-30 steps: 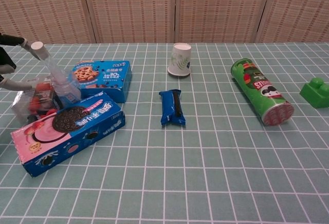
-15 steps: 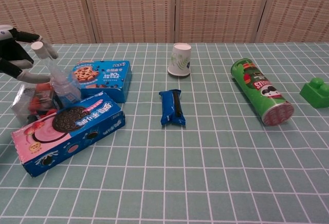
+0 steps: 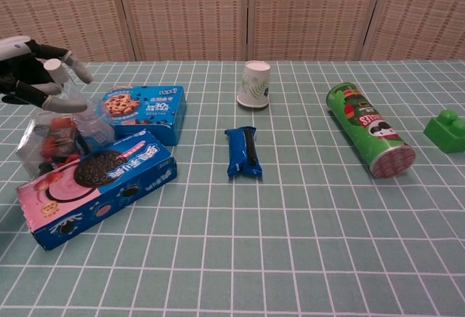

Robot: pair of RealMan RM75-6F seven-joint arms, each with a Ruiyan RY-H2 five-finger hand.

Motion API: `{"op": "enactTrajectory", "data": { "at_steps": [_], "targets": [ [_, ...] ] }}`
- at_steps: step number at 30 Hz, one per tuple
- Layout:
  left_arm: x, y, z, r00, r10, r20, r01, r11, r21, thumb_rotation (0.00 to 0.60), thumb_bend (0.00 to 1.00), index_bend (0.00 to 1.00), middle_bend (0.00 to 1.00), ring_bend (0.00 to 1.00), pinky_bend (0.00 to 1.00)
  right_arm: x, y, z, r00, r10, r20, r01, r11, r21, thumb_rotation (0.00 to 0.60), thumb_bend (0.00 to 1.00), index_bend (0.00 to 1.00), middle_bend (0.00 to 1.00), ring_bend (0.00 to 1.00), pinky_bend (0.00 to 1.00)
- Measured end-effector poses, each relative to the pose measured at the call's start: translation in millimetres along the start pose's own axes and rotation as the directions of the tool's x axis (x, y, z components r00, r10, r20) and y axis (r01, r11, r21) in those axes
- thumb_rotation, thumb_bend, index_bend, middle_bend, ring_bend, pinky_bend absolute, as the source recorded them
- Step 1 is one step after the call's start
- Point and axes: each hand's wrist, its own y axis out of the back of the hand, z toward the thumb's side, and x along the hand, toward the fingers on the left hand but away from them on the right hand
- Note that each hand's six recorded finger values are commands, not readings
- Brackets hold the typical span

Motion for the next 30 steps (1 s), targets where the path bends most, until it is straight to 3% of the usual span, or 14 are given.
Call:
{"op": "enactTrajectory", "data": {
  "at_steps": [6,30],
  "targets": [
    [4,-6,2,1.000,0.004,0.009,-0.004,1.000,-0.009,0.600,0.17,0.55,1.00,1.00,1.00,0,0,0,1.000,0.003,-0.002,-0.003,1.000,-0.002,0.600,0.36,0.20,0.30,0.29,0.37],
    [13,-17,-3,0.999,0.036,0.033,-0.035,0.999,-0.042,0.600,0.17,0.72,1.00,1.00,1.00,-1,0,-2,1.000,0.008,-0.001,-0.008,1.000,-0.010,0.600,0.36,0.20,0.30,0.29,0.37]
  ]
}}
